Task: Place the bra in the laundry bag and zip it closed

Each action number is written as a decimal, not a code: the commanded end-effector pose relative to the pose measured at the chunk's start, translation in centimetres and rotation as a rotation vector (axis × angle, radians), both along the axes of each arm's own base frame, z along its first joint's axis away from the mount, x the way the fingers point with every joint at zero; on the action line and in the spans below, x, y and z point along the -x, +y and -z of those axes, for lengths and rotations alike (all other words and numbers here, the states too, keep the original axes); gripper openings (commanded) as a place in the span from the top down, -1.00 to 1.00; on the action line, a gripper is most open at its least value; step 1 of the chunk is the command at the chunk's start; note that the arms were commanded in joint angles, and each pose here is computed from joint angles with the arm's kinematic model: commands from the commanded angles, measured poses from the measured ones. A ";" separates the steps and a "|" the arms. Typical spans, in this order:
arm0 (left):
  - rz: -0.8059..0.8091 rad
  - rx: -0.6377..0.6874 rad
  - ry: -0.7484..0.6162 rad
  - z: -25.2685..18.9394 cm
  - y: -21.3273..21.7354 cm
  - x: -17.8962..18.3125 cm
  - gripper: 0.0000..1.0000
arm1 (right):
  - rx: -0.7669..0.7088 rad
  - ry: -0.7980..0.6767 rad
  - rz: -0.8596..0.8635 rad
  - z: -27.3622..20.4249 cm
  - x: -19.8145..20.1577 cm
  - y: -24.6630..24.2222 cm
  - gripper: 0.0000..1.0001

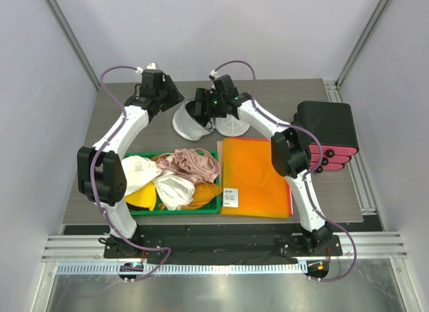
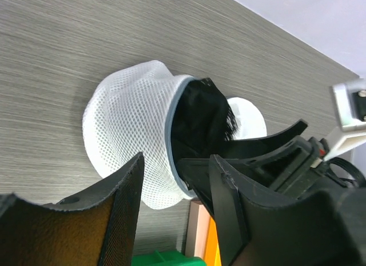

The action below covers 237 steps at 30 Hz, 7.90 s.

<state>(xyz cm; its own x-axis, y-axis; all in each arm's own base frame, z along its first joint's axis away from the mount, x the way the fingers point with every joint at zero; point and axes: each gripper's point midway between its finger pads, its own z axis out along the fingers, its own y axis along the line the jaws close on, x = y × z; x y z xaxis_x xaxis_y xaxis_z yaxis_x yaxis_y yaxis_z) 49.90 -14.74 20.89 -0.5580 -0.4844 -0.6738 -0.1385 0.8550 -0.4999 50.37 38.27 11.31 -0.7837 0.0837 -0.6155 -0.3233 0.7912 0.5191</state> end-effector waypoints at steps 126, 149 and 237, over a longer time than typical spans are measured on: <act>0.347 -0.360 -0.609 -3.8 -15.4 6.1 -0.57 | 0.111 -0.497 0.431 -21.2 1.1 -13.6 0.98; 0.229 -0.488 -0.592 -2.5 -17.2 2.5 0.33 | -0.005 -0.432 0.387 -21.5 2.8 -12.1 0.98; 0.144 -0.124 0.067 1.0 -2.2 -4.8 0.19 | -0.704 -0.232 0.246 -6.3 -2.9 -4.3 0.58</act>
<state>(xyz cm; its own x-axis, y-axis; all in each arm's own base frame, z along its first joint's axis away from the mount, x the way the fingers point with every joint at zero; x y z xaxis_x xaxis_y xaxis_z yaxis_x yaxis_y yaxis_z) 55.63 -18.16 17.12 -0.7235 -0.3999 -0.5627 -0.0224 0.8283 -0.5598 54.04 33.66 13.47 -0.5959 0.6228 -0.5069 -0.3272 0.3882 0.8615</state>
